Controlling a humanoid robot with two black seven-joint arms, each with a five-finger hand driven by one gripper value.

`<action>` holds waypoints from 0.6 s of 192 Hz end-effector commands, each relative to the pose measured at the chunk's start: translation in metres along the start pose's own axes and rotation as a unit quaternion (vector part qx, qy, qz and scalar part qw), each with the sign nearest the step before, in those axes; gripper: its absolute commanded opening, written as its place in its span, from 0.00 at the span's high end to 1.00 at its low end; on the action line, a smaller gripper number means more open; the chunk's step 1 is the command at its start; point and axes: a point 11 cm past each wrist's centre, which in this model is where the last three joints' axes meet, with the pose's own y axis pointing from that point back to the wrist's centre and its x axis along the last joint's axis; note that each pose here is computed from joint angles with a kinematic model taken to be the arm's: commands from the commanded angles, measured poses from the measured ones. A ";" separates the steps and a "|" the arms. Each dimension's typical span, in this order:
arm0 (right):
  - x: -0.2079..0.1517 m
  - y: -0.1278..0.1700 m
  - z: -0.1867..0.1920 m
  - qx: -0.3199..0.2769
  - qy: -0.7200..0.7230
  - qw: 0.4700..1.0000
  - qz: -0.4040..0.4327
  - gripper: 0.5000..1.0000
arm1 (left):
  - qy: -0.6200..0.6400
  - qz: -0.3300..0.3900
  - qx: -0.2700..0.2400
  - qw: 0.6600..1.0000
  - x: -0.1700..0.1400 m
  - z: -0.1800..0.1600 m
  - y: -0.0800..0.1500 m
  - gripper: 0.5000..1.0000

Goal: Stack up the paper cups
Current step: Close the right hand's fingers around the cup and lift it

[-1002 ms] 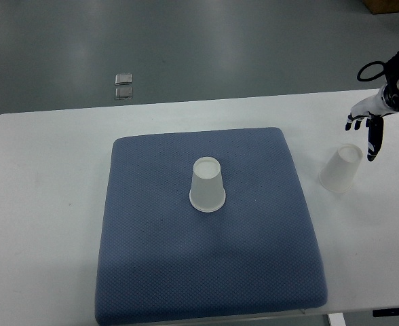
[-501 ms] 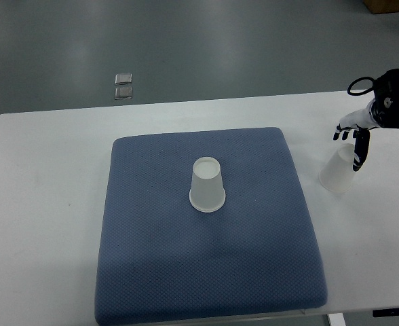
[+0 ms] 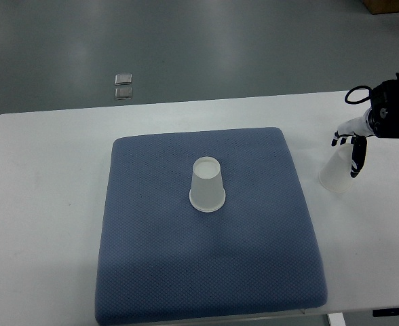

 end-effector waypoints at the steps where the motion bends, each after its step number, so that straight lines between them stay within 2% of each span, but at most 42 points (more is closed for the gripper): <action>1: -0.003 -0.004 -0.003 0.005 -0.005 1.000 0.001 0.14 | 0.000 0.001 0.000 1.000 0.001 0.000 0.000 0.00; 79: -0.010 -0.012 0.002 0.000 -0.009 1.000 -0.003 0.16 | 0.000 0.001 0.000 1.000 0.001 0.000 0.000 0.00; 96: -0.014 -0.014 0.002 0.000 -0.010 1.000 -0.003 0.21 | 0.000 0.001 0.000 1.000 0.001 0.000 0.000 0.00; 115: -0.013 -0.015 0.003 -0.002 -0.011 1.000 0.003 0.33 | 0.000 0.001 0.000 1.000 0.001 0.000 0.000 0.00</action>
